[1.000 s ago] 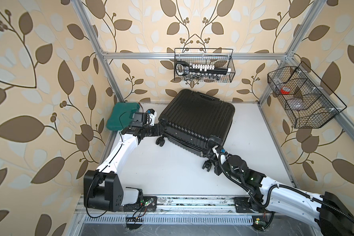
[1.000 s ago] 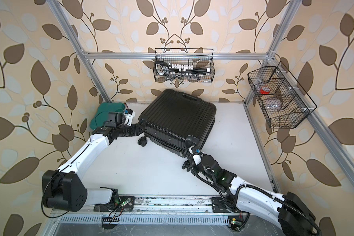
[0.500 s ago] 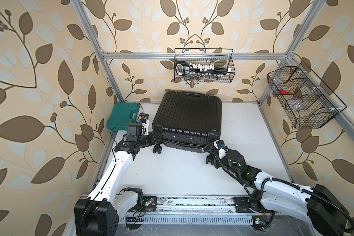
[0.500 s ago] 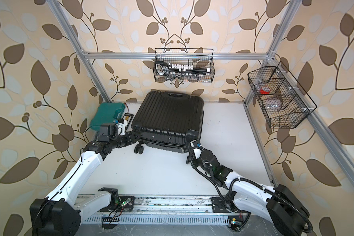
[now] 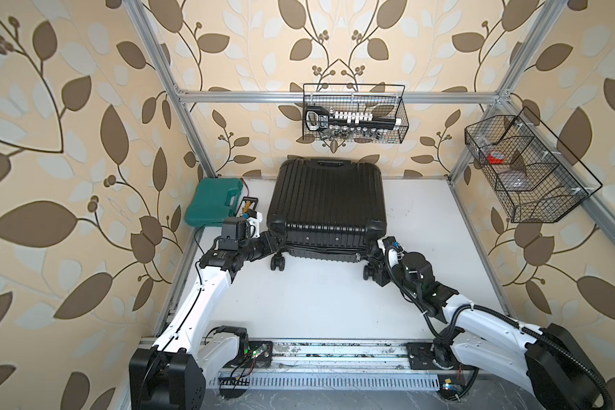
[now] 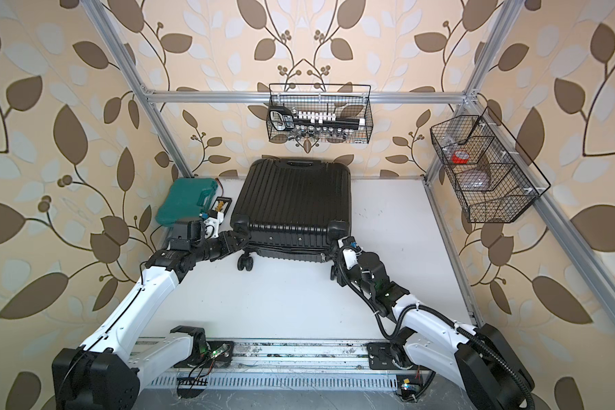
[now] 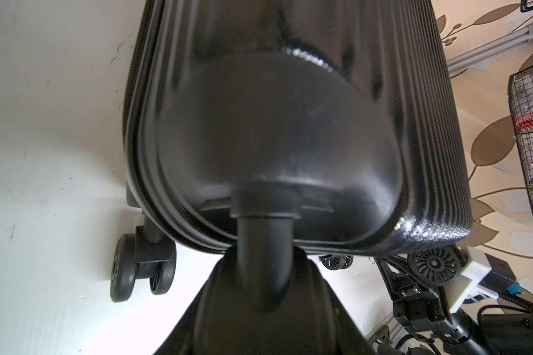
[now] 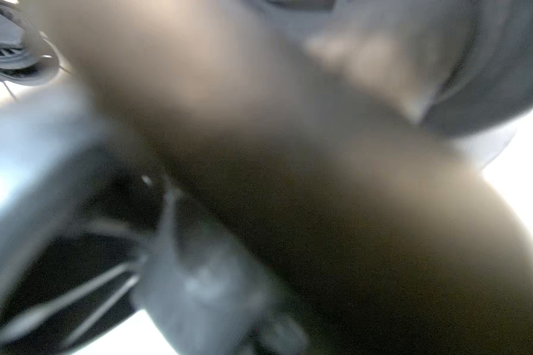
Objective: Close the suitcase zippers
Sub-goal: Zip the zipper on the suitcase.
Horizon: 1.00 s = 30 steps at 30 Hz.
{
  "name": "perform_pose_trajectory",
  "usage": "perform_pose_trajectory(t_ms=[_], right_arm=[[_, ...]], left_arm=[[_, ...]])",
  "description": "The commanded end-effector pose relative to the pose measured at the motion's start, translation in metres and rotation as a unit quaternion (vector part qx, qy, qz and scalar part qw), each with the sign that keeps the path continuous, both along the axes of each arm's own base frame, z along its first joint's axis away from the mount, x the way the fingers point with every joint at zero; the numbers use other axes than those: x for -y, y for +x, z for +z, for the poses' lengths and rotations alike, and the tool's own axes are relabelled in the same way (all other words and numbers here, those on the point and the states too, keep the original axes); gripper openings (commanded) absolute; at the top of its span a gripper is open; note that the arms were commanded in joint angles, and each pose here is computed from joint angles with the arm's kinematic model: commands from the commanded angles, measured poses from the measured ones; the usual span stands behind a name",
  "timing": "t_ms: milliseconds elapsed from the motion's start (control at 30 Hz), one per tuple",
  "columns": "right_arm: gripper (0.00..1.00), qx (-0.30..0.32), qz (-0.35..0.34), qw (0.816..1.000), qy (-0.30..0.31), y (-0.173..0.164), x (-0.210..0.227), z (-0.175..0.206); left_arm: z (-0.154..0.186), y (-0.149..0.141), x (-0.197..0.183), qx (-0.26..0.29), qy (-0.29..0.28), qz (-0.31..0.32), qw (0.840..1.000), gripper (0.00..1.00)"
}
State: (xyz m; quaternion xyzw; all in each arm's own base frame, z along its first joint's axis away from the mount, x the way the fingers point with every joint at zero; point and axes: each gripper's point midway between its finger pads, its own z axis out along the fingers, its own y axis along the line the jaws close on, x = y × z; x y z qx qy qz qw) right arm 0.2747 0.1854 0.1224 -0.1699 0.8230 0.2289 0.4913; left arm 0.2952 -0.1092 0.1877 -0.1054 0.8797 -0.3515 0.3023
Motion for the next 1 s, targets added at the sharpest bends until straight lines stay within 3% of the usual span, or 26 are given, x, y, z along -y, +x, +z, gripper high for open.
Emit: perform_pose_trajectory(t_ms=[0, 200, 400, 567, 833, 967], right_arm=[[0.0, 0.031, 0.06, 0.997, 0.037, -0.009, -0.022, 0.025], [0.0, 0.015, -0.027, 1.0, -0.002, 0.004, 0.008, 0.012], [0.0, 0.013, -0.071, 0.997, -0.004, 0.004, 0.025, 0.009], [0.12, 0.017, -0.116, 0.993, -0.014, 0.006, 0.042, 0.011], [0.3, 0.018, -0.206, 0.978, -0.015, 0.01, 0.072, 0.018], [0.38, 0.014, -0.264, 0.964, 0.0, 0.007, 0.092, 0.02]], left_arm=[[0.014, -0.022, 0.035, 0.012, -0.051, -0.094, 0.994, 0.36], [0.009, -0.023, 0.039, 0.005, -0.054, -0.106, 0.993, 0.38], [0.005, -0.022, 0.042, 0.002, -0.058, -0.116, 0.992, 0.39], [0.008, -0.018, 0.047, 0.014, -0.061, -0.132, 0.989, 0.43], [0.01, -0.011, 0.047, 0.03, -0.028, -0.128, 0.991, 0.68], [0.016, -0.01, 0.04, 0.039, 0.0, -0.119, 0.992, 0.75]])
